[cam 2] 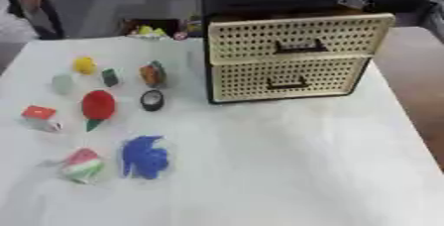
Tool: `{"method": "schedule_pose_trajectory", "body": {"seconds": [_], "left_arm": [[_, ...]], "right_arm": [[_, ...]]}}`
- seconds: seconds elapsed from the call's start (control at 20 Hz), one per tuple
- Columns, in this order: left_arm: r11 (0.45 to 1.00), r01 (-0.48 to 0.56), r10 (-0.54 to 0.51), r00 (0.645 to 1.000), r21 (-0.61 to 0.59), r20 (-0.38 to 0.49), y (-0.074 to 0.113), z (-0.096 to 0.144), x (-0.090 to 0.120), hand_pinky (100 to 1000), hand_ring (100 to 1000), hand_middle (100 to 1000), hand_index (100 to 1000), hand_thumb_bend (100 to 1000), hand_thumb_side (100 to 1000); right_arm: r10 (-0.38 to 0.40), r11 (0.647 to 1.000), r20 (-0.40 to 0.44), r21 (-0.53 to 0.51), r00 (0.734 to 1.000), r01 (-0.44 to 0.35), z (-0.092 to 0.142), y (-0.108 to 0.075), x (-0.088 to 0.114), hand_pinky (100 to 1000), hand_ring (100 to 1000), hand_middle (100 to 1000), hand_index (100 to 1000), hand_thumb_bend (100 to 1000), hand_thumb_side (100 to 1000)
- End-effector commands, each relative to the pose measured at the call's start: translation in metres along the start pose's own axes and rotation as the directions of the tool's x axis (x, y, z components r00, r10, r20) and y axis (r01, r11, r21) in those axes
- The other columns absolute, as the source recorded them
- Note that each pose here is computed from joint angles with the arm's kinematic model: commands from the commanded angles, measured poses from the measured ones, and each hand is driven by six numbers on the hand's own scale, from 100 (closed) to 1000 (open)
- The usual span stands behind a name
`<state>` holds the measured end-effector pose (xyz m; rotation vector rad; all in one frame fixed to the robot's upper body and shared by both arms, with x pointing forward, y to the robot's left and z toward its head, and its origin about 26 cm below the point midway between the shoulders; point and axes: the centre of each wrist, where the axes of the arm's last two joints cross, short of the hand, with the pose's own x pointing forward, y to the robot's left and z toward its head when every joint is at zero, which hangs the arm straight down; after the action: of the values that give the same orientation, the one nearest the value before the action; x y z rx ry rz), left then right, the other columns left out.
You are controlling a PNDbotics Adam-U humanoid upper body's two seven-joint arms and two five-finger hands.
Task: Pick up objects from table and place into drawer.
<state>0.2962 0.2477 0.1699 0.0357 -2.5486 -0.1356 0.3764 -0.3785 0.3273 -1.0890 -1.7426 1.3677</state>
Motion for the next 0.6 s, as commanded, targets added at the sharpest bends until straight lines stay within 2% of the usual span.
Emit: {"method": "schedule_pose_trajectory", "body": {"seconds": [0.05,0.35,0.6], "left_arm": [[1.000,0.017,-0.016,1.000,-0.019,0.026,0.003,-0.005,0.006,527,625,627,718,100,1000],[1.000,0.022,-0.021,0.999,-0.018,0.024,0.005,-0.006,0.006,527,625,627,719,100,1000],[1.000,0.025,-0.024,0.999,-0.017,0.025,0.006,-0.007,0.006,528,626,628,719,100,1000]], "right_arm": [[0.003,0.999,-0.007,0.034,1.000,-0.002,-0.001,-0.016,-0.005,100,100,100,820,675,1000],[-0.032,0.996,0.017,0.082,0.999,0.030,-0.008,-0.025,-0.004,100,100,100,825,698,1000],[-0.054,0.994,0.053,0.102,0.997,0.048,-0.004,-0.030,0.002,100,100,100,828,724,1000]]}}
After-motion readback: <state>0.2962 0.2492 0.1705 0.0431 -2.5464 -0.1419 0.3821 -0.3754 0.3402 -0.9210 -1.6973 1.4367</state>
